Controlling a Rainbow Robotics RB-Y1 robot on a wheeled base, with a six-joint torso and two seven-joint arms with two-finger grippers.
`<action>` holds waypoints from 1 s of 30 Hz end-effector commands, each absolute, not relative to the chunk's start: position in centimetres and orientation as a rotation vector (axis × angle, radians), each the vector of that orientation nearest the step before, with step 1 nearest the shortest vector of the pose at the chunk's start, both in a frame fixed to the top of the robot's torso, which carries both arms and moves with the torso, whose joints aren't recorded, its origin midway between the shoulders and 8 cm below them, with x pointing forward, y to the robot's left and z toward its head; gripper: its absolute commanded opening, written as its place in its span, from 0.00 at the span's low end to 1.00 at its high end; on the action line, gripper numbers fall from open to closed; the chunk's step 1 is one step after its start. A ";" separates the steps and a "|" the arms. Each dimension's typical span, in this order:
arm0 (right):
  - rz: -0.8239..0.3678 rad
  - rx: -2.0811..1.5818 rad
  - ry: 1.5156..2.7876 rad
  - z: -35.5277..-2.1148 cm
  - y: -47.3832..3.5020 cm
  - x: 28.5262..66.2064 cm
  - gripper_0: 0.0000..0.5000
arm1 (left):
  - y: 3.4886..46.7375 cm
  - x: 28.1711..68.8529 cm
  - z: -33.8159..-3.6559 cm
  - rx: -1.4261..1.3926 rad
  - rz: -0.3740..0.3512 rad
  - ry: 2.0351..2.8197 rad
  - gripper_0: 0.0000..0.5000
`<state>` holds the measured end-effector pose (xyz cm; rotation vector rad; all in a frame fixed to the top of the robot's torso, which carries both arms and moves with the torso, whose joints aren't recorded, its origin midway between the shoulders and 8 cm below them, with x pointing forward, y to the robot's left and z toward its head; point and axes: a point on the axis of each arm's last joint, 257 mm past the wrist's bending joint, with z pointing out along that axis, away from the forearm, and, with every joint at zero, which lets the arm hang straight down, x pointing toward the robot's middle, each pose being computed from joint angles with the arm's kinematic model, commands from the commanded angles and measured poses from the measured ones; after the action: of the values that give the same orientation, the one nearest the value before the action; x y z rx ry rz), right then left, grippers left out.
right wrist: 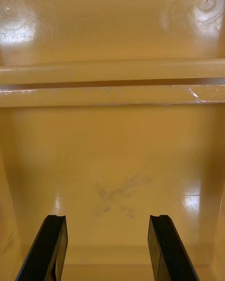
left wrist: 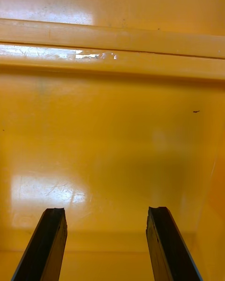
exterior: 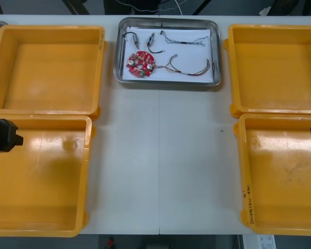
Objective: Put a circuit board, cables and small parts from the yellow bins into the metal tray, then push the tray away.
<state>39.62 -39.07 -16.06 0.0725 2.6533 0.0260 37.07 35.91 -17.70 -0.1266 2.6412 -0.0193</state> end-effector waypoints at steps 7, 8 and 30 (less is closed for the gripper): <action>-0.028 0.083 2.639 -14.9 -41.0 39.2 1.00 | 36.9 36.4 -17.0 -0.059 0.049 2.638 1.00; -0.028 0.083 2.639 -14.9 -41.0 39.2 1.00 | 36.9 36.4 -17.0 -0.059 0.049 2.638 1.00; -0.028 0.083 2.639 -14.9 -41.0 39.2 1.00 | 36.9 36.4 -17.0 -0.059 0.049 2.638 1.00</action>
<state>39.62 -39.11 -16.04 0.0744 2.6526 0.0263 37.07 35.91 -17.70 -0.1266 2.6412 -0.0193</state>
